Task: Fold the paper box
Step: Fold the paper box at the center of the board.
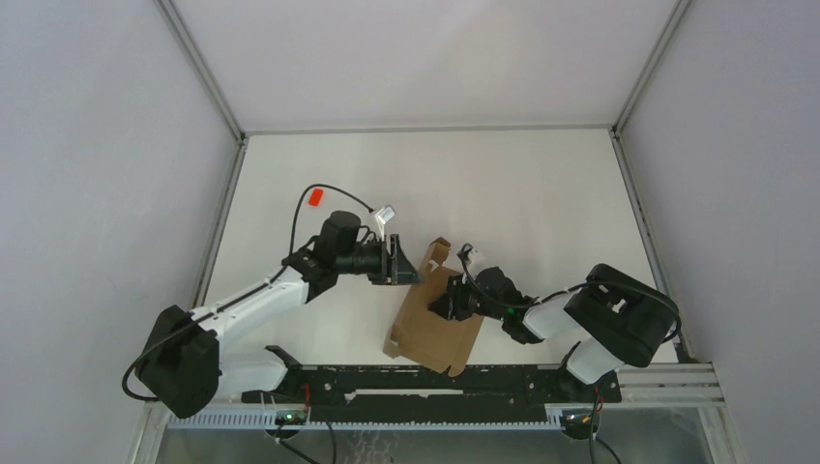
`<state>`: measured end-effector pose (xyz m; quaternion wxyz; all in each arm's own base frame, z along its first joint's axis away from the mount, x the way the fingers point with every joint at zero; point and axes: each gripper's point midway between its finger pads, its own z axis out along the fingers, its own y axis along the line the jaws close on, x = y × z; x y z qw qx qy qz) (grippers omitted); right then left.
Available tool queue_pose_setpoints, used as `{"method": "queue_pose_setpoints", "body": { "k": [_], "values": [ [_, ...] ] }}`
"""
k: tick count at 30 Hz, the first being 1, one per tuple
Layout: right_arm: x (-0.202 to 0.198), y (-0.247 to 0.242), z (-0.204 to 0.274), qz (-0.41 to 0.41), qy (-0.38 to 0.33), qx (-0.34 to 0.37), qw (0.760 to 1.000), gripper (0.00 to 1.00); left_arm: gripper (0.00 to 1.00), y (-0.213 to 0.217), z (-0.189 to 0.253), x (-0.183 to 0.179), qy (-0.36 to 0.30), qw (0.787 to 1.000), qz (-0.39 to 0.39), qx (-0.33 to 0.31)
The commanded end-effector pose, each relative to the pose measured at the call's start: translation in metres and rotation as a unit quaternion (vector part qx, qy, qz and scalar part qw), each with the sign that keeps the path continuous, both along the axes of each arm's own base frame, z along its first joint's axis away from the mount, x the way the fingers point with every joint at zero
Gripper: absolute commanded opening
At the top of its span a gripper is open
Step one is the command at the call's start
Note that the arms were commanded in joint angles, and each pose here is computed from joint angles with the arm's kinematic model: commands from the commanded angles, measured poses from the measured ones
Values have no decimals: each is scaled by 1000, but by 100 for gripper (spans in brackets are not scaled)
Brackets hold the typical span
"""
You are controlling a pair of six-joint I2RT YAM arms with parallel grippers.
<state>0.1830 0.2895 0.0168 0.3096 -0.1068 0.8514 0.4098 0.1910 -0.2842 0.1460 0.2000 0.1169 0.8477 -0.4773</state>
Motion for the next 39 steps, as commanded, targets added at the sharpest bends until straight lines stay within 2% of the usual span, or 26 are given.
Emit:
{"method": "queue_pose_setpoints", "body": {
  "k": [1,19,39],
  "values": [
    [0,3,-1,5,0,-2,1000,39,53,16,-28,1,8,998,20,63],
    [-2,4,-1,8,0,-5,1000,39,53,41,-45,6,5,988,50,147],
    [-3,4,4,9,-6,-1,1000,39,52,33,-24,7,-19,985,43,166]
  ]
}}
